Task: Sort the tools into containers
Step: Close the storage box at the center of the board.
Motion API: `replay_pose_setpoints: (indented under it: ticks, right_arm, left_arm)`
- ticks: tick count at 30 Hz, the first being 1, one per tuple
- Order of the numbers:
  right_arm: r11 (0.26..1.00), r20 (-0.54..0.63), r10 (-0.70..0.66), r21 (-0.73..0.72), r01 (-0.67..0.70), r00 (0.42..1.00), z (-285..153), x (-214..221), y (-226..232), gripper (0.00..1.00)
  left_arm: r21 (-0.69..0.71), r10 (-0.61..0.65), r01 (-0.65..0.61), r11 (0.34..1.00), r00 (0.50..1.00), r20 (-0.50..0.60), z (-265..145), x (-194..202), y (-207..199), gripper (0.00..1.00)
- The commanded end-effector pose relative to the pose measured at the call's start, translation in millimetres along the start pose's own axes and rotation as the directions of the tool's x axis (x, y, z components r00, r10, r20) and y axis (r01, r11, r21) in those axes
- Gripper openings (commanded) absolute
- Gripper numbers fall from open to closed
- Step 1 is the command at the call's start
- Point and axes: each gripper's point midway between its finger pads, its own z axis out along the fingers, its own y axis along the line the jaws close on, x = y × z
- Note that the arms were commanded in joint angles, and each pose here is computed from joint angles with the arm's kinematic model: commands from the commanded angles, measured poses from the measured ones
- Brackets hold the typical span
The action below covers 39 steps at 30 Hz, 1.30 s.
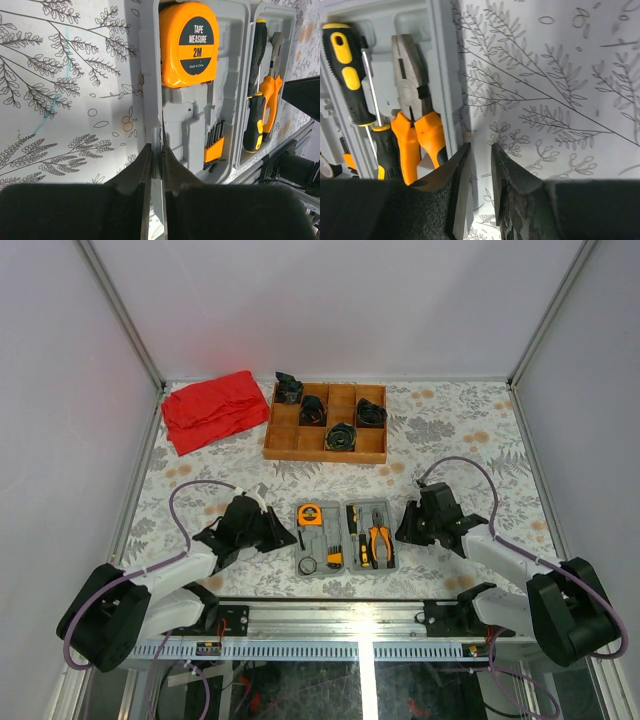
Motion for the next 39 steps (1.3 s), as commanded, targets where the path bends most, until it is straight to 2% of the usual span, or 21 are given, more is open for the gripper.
replay_pose_setpoints:
  ticks: [1,6,12,39]
  right_arm:
    - [0.989,-0.002,-0.036,-0.141,0.036,0.999,1.5,-3.3,24.6,0.3]
    - [0.948,0.02,-0.054,-0.312,0.058,0.998,-7.4,-5.0,54.3,0.31]
    - [0.898,0.082,-0.067,-0.428,0.096,0.994,-26.0,-15.5,79.2,0.31]
    - [0.865,0.154,-0.05,-0.487,0.12,0.987,-43.5,-18.2,88.1,0.31]
  left_arm:
    - [0.085,0.045,-0.047,0.995,0.999,0.026,-0.3,-13.7,-22.7,0.0]
    - [0.103,0.05,-0.051,0.993,0.999,0.008,1.7,-10.9,-25.3,0.0]
    - [0.13,0.055,-0.055,0.99,0.998,0.005,0.9,-12.6,-32.9,0.0]
    - [0.324,0.001,-0.006,0.946,1.0,0.015,-25.2,-34.2,-101.8,0.0]
